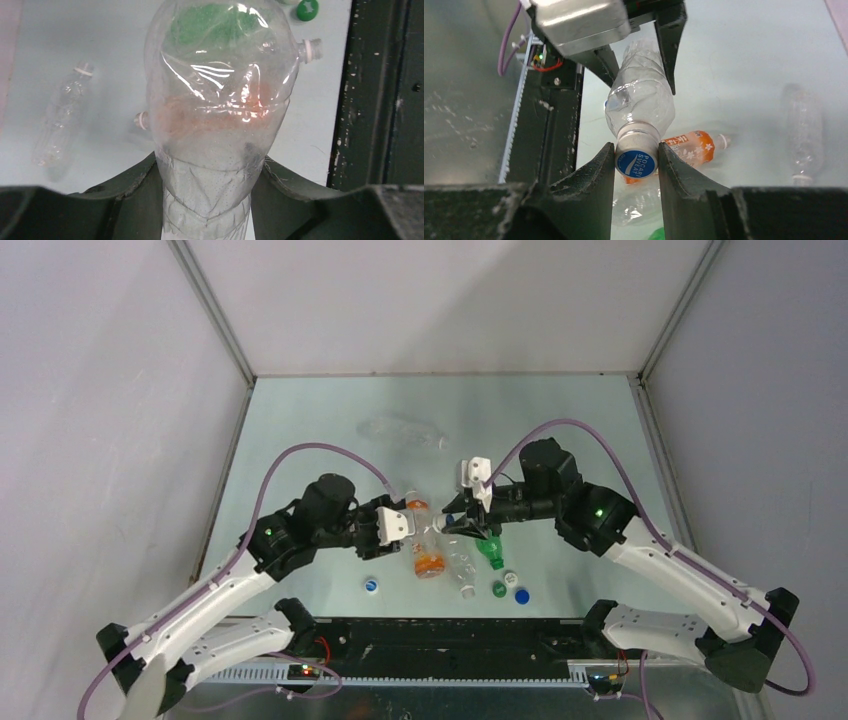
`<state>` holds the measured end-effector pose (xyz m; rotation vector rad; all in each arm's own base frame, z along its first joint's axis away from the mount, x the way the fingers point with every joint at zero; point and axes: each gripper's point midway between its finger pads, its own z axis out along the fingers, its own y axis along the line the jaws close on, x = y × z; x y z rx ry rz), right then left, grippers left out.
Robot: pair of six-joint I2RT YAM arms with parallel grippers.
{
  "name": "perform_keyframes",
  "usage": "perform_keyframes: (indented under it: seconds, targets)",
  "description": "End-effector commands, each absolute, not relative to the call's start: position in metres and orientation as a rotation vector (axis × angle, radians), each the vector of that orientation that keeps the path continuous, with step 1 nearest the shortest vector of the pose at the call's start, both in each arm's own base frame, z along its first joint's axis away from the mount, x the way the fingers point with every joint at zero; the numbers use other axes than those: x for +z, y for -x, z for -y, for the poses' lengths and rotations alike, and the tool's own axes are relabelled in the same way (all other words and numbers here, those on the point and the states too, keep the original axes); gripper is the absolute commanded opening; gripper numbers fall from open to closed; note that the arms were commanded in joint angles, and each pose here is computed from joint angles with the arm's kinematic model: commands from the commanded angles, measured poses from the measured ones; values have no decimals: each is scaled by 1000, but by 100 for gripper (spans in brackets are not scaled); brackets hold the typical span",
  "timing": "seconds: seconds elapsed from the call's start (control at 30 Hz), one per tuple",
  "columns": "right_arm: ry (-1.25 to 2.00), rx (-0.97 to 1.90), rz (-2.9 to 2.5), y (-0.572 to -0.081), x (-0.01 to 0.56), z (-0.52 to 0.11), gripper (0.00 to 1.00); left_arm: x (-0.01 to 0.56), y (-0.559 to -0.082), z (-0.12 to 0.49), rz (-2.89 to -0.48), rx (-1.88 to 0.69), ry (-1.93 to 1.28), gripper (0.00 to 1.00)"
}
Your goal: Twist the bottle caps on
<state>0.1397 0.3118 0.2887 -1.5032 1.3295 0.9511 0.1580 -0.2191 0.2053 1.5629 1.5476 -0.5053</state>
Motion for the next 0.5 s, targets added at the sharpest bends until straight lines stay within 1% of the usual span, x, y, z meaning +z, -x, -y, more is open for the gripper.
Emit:
perform_keyframes:
  seconds: [0.0,0.17,0.3,0.33,0.47]
  targets:
    - [1255,1029,-1541,-156,298,-325,0,285,-170,256,-1212,-527,-1397,2]
    - [984,1064,-1737,-173,300,-326,0,291,-180,255,-1195,-472,-1338,1]
    - [656,1101,-1948,-189,301,-323,1,286,-187,255,-1191,-423,-1318,0]
    - [571,1072,-2020,-195,293,-319,1,285,-189,254,-1193,-403,-1309,0]
    - [201,1128,-2245,-203,281,-316,3,284,-198,256,-1183,-337,-1278,0]
